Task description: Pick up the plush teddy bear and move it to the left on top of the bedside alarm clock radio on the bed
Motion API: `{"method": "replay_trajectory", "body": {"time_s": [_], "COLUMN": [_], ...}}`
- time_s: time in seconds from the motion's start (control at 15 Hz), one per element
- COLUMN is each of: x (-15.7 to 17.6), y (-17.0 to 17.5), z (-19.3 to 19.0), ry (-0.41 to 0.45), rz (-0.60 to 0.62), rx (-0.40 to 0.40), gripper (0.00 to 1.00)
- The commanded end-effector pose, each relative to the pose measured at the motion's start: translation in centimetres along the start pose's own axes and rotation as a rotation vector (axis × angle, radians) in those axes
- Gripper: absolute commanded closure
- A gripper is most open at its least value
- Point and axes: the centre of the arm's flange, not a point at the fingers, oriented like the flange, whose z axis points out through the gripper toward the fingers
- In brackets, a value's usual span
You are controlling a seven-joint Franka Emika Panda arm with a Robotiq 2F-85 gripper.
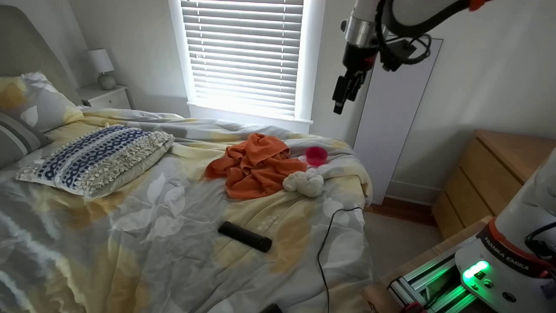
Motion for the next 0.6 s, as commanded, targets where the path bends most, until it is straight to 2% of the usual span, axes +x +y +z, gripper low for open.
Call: {"method": "replay_trajectory", "body": {"time_s": [0.0,0.13,0.33,0.53], "x": [3.9,4.3,4.3,4.5], "y": [0.4,0.9,1.6,1.7], "z": [6.6,10.6,16.6,20.6], "ry": [-0.043,-0.079,-0.154,-0.209], "rz": [-0.066,-0.064,-0.006,-0.002], "rx": [0.017,0.019,-0.037,-0.063], "gripper": [0.00,0.00,0.00,0.00]}}
